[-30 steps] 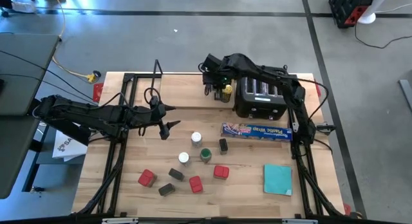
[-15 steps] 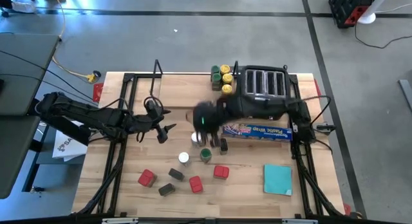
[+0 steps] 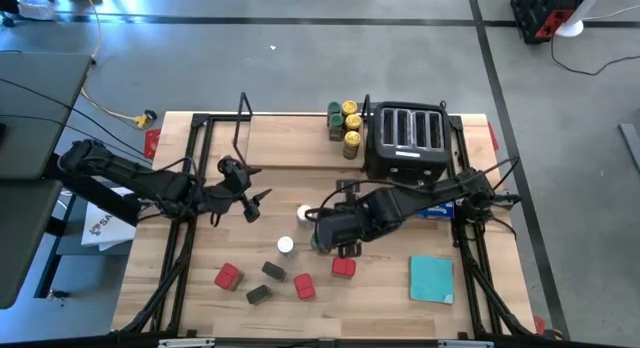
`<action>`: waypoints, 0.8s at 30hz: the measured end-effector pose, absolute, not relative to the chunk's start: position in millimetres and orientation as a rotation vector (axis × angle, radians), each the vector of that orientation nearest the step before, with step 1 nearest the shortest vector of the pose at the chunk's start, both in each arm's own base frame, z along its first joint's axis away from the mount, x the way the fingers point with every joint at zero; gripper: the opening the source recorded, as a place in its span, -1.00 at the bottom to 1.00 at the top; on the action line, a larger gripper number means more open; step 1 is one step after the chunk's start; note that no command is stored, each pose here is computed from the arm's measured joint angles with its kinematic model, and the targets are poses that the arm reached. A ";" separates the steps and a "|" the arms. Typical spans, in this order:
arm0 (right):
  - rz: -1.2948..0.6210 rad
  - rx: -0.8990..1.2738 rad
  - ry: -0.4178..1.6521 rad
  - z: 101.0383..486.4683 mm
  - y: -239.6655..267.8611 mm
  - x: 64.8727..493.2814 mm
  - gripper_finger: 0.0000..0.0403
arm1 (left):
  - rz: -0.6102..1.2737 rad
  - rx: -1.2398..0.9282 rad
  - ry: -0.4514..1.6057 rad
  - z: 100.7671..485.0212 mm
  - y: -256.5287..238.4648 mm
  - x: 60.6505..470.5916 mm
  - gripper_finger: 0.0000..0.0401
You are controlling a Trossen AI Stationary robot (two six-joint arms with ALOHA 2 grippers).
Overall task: Shelf spices
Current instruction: Put the green seasoning bottle on the shelf aligned with the other green seasoning bottle
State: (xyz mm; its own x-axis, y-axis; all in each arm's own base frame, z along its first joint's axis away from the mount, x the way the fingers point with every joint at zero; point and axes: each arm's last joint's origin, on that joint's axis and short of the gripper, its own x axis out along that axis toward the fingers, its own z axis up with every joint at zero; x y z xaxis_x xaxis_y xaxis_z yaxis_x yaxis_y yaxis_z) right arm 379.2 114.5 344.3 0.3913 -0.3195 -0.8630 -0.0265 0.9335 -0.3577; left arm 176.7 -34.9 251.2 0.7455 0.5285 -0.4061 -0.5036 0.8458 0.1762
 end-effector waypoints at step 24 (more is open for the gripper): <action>-0.113 -0.098 0.113 301.1 64.4 337.9 -1.00 | 0.502 0.115 0.269 274.0 -42.9 186.9 0.51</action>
